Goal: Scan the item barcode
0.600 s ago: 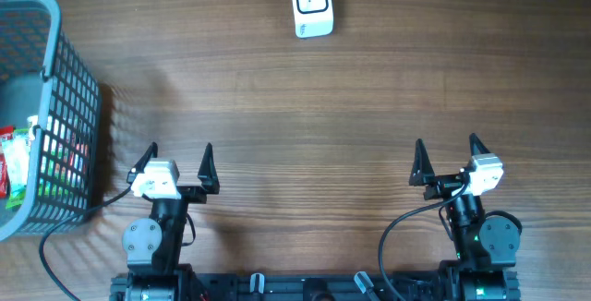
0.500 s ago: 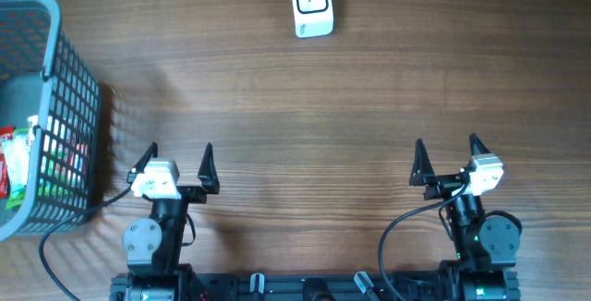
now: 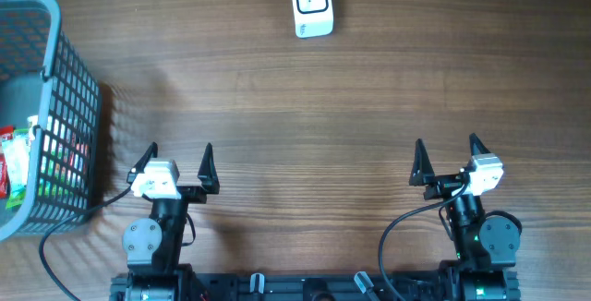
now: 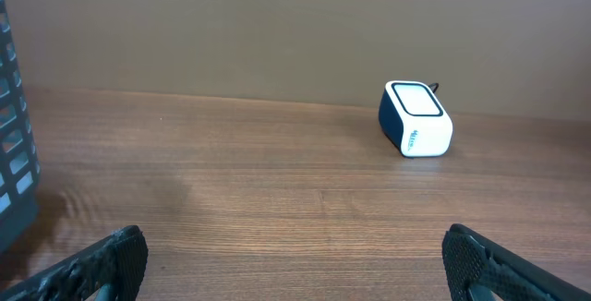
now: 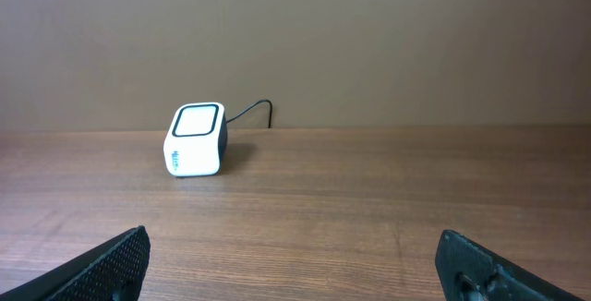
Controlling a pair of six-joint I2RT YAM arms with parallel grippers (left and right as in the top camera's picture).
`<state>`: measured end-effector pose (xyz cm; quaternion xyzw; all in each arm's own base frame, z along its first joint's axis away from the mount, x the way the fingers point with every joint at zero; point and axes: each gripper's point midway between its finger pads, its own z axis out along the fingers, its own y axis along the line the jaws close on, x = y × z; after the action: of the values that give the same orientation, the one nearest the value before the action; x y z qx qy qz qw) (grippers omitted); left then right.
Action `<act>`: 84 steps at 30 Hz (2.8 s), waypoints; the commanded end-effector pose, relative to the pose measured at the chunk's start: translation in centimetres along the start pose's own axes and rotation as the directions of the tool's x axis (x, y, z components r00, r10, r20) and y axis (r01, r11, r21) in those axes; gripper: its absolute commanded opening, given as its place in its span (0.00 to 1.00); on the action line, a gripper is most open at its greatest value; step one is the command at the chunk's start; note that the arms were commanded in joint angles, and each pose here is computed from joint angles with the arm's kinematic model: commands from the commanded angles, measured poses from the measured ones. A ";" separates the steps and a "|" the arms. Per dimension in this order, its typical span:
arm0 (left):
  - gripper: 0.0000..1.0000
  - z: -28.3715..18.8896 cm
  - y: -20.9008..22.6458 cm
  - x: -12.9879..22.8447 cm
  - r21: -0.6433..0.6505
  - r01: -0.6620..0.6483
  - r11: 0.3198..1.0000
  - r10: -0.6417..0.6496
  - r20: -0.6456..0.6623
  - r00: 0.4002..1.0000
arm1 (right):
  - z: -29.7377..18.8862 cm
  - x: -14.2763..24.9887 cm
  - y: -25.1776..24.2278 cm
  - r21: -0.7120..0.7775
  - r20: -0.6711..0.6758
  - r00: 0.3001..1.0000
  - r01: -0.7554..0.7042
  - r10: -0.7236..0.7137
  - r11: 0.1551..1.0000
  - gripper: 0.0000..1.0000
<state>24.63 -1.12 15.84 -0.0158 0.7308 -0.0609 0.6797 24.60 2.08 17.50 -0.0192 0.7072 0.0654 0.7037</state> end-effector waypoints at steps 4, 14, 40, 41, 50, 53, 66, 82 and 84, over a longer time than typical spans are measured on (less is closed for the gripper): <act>1.00 0.0 0.3 0.1 -0.017 -0.015 1.000 0.015 -0.003 1.000 | 0.0 -0.1 0.2 -0.014 0.006 1.000 0.012 -0.012 1.000 1.00; 1.00 0.0 0.3 0.1 -0.017 -0.015 1.000 0.015 -0.003 1.000 | 0.0 -0.1 0.2 -0.014 0.006 1.000 0.011 -0.011 1.000 1.00; 1.00 -0.1 0.7 -0.5 -0.044 0.007 0.999 -0.006 0.021 1.000 | 0.0 -0.1 0.2 -0.014 0.006 1.000 0.012 -0.012 1.000 1.00; 1.00 -0.1 0.3 -0.4 -0.018 0.030 0.999 -0.030 0.016 0.999 | 0.0 -0.1 0.2 -0.014 0.006 1.000 0.012 -0.012 1.000 1.00; 1.00 -4.0 -2.8 -5.1 0.066 0.204 0.977 -0.190 -0.172 0.967 | 0.0 -0.1 0.2 -0.014 0.006 1.000 0.012 -0.012 1.000 1.00; 1.00 -5.8 -3.5 -9.7 0.047 0.213 0.976 -0.196 -0.245 0.950 | 0.0 -0.1 0.2 -0.014 0.006 1.000 0.012 -0.012 1.000 1.00; 1.00 -1.5 -3.6 -21.0 0.065 -0.043 0.997 0.076 -0.686 0.724 | 0.0 -0.1 0.2 -0.014 0.006 1.000 0.012 -0.012 1.000 1.00; 1.00 -3.3 16.5 -20.7 -0.646 0.160 0.746 -0.546 -0.457 0.702 | 0.0 -0.1 0.2 -0.014 0.006 1.000 0.012 -0.012 1.000 1.00; 1.00 -3.6 17.9 -20.6 -0.658 0.227 0.718 -0.594 -0.411 0.691 | 0.0 -0.1 0.2 -0.014 0.006 1.000 0.012 -0.012 1.000 0.99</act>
<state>23.93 17.06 34.14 -0.3192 0.8906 0.0449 0.3207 24.61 2.08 17.47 -0.0191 0.7077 0.0654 0.7032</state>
